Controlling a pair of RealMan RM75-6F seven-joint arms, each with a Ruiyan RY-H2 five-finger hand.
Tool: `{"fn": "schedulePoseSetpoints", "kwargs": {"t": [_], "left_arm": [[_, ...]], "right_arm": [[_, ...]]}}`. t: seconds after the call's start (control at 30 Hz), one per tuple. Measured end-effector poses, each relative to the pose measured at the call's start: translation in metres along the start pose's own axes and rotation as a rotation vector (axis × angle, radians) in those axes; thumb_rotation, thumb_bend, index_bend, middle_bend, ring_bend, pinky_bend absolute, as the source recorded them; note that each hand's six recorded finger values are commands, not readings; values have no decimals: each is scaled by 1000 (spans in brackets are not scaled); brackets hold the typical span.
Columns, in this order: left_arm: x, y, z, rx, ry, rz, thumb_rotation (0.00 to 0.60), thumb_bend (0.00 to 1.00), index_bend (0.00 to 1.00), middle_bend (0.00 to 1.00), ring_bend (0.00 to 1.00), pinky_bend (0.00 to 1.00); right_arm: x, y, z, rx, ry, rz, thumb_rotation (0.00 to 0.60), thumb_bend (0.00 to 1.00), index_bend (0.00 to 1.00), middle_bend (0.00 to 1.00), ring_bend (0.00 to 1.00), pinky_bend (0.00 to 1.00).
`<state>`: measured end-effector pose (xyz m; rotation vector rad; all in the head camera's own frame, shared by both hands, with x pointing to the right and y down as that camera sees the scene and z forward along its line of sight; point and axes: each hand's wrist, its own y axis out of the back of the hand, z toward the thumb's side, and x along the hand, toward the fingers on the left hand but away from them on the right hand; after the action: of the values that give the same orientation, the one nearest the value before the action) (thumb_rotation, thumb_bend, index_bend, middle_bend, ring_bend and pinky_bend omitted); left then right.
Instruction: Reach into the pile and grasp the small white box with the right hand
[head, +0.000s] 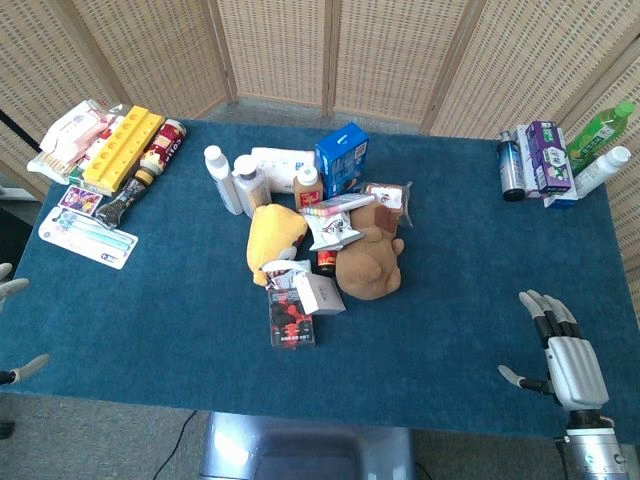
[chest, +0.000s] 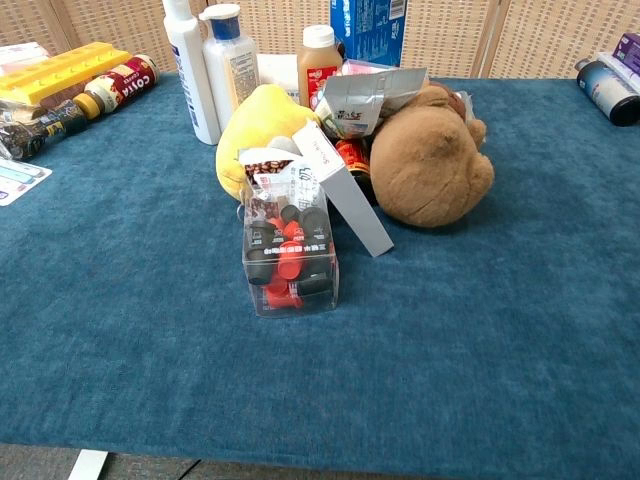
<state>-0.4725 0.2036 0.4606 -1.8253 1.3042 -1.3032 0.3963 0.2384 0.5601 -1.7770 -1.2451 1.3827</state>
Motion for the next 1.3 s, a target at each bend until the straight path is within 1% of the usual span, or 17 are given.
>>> {"fn": "schedulePoseSetpoints", "kwargs": {"t": [0.17, 0.27, 0.43, 0.5, 0.6, 0.77, 0.9, 1.1, 1.3], "left_arm": [[0, -1, 0, 2, 0, -2, 600, 0, 182, 0, 0, 0], [0, -2, 1, 10, -1, -7, 600, 0, 182, 0, 0, 0], [1, -9, 4, 17, -5, -30, 600, 0, 182, 0, 0, 0], [1, -10, 4, 17, -5, -31, 600, 0, 182, 0, 0, 0], [2, -11, 4, 16, -3, -31, 600, 0, 182, 0, 0, 0], [2, -9, 2, 11, 0, -29, 600, 0, 182, 0, 0, 0], [2, -8, 1, 5, 2, -25, 600, 0, 181, 0, 0, 0], [2, -7, 0, 0, 1, -26, 600, 0, 182, 0, 0, 0], [3, -7, -1, -2, 6, -27, 600, 0, 182, 0, 0, 0]], "right_arm": [[-2, -3, 1, -18, 7, 17, 600, 0, 0, 0, 0, 0], [-5, -8, 6, -52, 25, 49, 600, 0, 0, 0, 0, 0], [-17, -17, 25, -164, 84, 136, 600, 0, 0, 0, 0, 0], [-27, -20, 38, -201, 126, 172, 600, 0, 0, 0, 0, 0], [-41, -20, 62, -212, 197, 201, 600, 0, 0, 0, 0, 0], [-54, -22, 100, -225, 293, 228, 600, 0, 0, 0, 0, 0], [-59, -30, 128, -217, 365, 254, 600, 0, 0, 0, 0, 0], [-67, -52, 163, -209, 445, 304, 600, 0, 0, 0, 0, 0], [-78, -68, 193, -219, 492, 323, 600, 0, 0, 0, 0, 0]]}}
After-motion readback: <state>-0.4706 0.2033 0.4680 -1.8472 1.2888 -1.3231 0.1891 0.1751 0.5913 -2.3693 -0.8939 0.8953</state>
